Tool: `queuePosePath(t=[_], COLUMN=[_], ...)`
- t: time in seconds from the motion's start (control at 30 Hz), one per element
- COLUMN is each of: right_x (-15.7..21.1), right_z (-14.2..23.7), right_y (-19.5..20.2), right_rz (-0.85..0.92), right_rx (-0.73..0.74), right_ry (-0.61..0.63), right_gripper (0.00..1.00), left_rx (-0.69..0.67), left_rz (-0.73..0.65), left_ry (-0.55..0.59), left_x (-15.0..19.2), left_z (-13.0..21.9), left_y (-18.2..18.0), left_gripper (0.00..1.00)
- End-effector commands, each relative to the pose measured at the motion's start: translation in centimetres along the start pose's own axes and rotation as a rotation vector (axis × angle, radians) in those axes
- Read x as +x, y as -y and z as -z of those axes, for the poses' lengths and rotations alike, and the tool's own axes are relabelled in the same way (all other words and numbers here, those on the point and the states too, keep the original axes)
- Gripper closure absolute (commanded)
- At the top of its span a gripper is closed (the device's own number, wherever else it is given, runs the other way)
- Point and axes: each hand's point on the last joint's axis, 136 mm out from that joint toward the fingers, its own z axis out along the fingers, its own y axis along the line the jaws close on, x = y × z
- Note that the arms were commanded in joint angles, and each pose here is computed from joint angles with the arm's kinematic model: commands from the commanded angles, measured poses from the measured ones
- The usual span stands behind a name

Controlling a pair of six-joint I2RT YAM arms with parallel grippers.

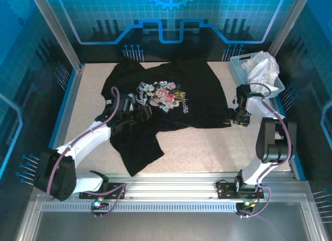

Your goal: Fold the inside-out t-shirt

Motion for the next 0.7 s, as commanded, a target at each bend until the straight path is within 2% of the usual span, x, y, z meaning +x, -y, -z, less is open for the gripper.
queuePosePath(t=[0.0, 0.1, 0.2, 0.27, 0.37, 0.47, 0.57, 0.67], right_x=[-1.5, -2.7, -2.9, -2.7, -2.8, -3.5, -4.2, -4.3], right_z=[-1.6, -2.6, -3.6, -3.8, -3.2, -1.0, 1.3, 2.2], right_y=[-1.3, -2.0, -2.7, -3.4, -4.2, -4.7, -5.0, -5.0], right_rz=[-0.026, -0.028, -0.012, -0.001, 0.014, 0.023, 0.021, 0.029], right_rx=[-0.073, -0.098, -0.101, -0.122, -0.139, -0.158, -0.183, -0.183], right_ry=[0.018, 0.018, -0.014, -0.023, -0.003, 0.068, 0.147, 0.176], right_gripper=[0.38, 0.40, 0.47, 0.59, 0.85, 1.00, 1.00, 1.00], left_rx=[-0.060, -0.092, -0.133, -0.169, -0.248, -0.351, -0.454, -0.497], left_rz=[-0.023, -0.031, -0.028, -0.030, -0.022, -0.004, 0.005, 0.018], left_ry=[-0.041, -0.087, -0.139, -0.154, -0.160, -0.197, -0.234, -0.304], left_x=[2.4, 4.9, 7.4, 8.5, 9.9, 12.4, 15.1, 17.7], left_z=[1.5, 1.8, 2.1, 2.6, 3.8, 5.1, 6.8, 7.7], left_y=[-1.2, -2.0, -3.1, -3.9, -5.5, -7.8, -10.1, -11.1], left_gripper=[0.24, 0.24, 0.24, 0.23, 0.24, 0.25, 0.25, 0.25])
